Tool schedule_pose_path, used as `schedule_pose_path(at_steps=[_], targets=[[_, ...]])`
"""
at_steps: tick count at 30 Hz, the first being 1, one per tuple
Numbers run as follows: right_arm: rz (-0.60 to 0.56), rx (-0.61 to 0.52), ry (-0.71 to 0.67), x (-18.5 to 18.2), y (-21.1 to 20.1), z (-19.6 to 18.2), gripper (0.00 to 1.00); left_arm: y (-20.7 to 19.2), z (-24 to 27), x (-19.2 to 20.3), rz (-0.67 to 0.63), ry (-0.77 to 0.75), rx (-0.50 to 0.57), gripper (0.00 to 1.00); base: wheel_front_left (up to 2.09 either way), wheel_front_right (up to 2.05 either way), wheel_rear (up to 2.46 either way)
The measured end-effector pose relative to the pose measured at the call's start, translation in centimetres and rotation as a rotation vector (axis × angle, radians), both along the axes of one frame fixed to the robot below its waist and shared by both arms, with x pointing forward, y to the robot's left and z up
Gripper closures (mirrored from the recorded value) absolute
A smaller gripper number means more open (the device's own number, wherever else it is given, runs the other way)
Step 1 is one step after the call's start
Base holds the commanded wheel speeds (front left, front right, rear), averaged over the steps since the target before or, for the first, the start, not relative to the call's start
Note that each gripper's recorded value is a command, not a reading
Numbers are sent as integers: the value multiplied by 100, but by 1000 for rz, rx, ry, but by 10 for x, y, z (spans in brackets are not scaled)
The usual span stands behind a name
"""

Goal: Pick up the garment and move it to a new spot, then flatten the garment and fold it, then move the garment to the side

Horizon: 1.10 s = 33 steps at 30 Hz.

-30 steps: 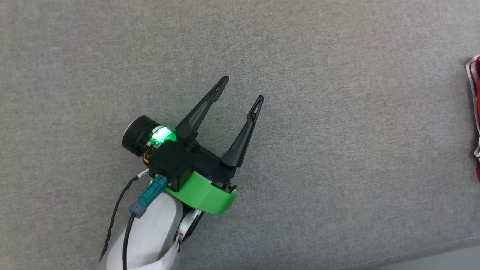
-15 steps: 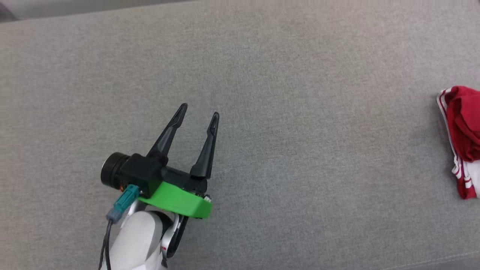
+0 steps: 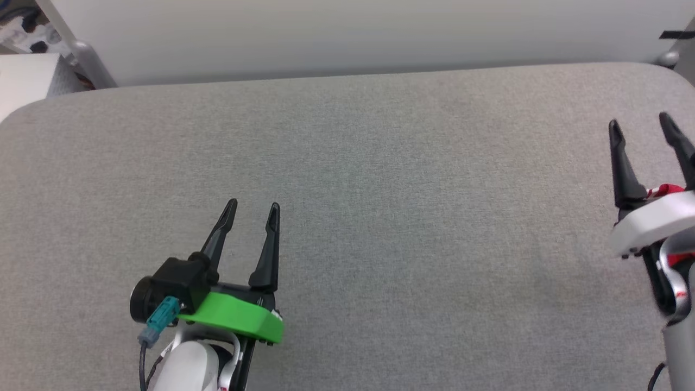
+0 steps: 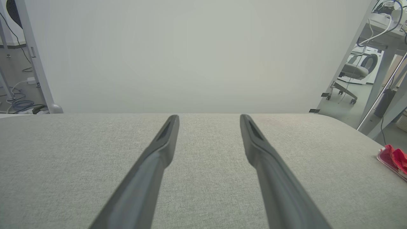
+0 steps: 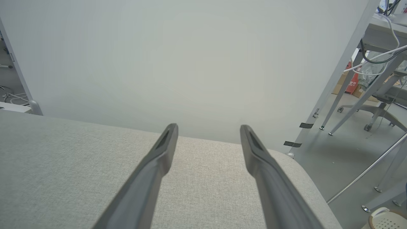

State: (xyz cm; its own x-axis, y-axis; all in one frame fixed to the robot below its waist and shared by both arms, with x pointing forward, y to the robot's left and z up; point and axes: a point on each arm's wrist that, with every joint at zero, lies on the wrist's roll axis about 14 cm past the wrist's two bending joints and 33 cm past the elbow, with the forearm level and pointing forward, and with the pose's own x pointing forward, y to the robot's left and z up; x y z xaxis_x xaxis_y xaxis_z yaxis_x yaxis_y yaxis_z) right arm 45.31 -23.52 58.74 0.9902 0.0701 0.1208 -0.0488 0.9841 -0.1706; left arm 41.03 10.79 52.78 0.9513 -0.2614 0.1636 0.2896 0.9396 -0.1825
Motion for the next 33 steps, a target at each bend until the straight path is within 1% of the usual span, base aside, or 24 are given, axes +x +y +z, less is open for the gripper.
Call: schedule_pose_path(at_steps=[1,5,9,18,33], targets=[[18,43,-14,-10,12,-5,0,9,2,-6,31,-2,-5,0,0,0,0],[32,141,-31,-26,31,-16,0,21,4,-16,69,-4,-5,0,0,0,0],[51,206,-35,-44,53,-33,0,32,6,-24,104,-8,-6,0,0,0,0],[54,210,-12,-57,62,-53,0,40,3,-28,128,2,-5,0,0,0,0],[75,215,-10,-59,72,-56,0,40,3,-30,131,3,-6,0,0,0,0]])
